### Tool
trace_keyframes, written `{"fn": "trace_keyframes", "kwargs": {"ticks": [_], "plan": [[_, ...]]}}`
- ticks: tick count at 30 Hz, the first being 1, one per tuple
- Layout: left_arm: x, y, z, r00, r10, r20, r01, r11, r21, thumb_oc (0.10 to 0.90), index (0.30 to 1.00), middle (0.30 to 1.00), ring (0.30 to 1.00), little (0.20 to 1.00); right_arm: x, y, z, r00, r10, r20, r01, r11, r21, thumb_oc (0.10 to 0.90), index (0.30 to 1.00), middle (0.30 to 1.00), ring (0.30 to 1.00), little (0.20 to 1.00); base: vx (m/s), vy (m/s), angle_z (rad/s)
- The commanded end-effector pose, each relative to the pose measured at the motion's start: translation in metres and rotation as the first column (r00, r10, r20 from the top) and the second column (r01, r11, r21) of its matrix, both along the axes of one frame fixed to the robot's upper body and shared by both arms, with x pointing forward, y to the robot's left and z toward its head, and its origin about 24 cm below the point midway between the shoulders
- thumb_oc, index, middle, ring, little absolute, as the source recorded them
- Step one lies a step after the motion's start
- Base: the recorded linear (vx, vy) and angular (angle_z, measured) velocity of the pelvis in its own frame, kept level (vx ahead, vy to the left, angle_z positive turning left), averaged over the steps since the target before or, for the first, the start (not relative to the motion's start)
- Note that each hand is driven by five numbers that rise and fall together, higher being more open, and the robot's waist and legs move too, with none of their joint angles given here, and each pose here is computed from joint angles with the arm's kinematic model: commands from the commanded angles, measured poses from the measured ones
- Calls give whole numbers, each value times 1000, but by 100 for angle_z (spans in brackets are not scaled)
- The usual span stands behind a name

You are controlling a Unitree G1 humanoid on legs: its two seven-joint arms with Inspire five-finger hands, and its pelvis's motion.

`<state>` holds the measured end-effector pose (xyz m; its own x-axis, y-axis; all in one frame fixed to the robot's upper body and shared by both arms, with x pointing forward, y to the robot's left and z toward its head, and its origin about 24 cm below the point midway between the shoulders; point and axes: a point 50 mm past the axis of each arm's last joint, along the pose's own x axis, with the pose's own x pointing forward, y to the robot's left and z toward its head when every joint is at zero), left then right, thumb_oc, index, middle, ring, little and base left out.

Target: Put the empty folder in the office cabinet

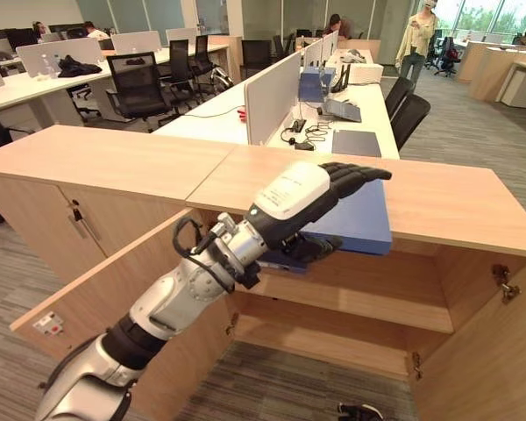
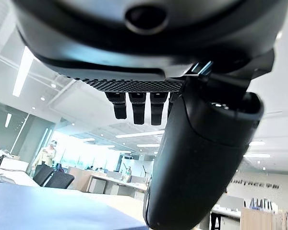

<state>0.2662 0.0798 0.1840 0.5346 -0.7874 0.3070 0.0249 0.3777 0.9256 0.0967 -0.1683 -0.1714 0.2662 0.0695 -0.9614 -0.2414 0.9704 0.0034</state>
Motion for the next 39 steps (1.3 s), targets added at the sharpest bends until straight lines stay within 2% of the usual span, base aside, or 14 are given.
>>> {"fn": "trace_keyframes", "kwargs": {"ticks": [1, 10, 19, 26, 31, 33, 39], "plan": [[16, -2, 58, 968, 42, 248, -36, 999, -28, 800, 900, 900, 900, 900, 5, 19, 0, 998, 66, -6, -66, 997, 42, 800, 900, 900, 900, 900, 0, 0, 0], [23, -1, 47, 985, 57, 160, -51, 998, -44, 800, 900, 900, 900, 900, 0, 14, -1, 998, 54, -19, -54, 998, 27, 800, 900, 900, 900, 900, 4, 5, -3], [39, 0, 24, 987, 122, 101, -128, 990, 55, 800, 900, 900, 900, 900, 0, 11, -1, 997, 76, -20, -75, 997, 10, 800, 900, 900, 900, 900, 3, 2, -2], [55, 7, 12, 952, 212, 220, -253, 951, 178, 800, 900, 900, 900, 900, -1, 10, -1, 995, 103, -17, -103, 995, -11, 800, 900, 900, 900, 900, -1, 0, 0], [61, 9, 12, 928, 235, 290, -301, 931, 208, 800, 900, 900, 900, 900, -4, 9, -2, 994, 110, -20, -110, 994, -19, 800, 900, 900, 900, 900, 0, 0, 0], [64, 7, 15, 901, 218, 375, -328, 908, 259, 800, 900, 900, 900, 900, -6, 7, -2, 993, 118, -21, -118, 993, -28, 800, 900, 900, 900, 900, 0, 0, 0], [67, 6, 18, 865, 183, 467, -359, 876, 322, 800, 900, 900, 900, 900, -6, 5, -2, 992, 121, -16, -122, 992, -43, 800, 900, 900, 900, 900, -6, 1, -4]]}}
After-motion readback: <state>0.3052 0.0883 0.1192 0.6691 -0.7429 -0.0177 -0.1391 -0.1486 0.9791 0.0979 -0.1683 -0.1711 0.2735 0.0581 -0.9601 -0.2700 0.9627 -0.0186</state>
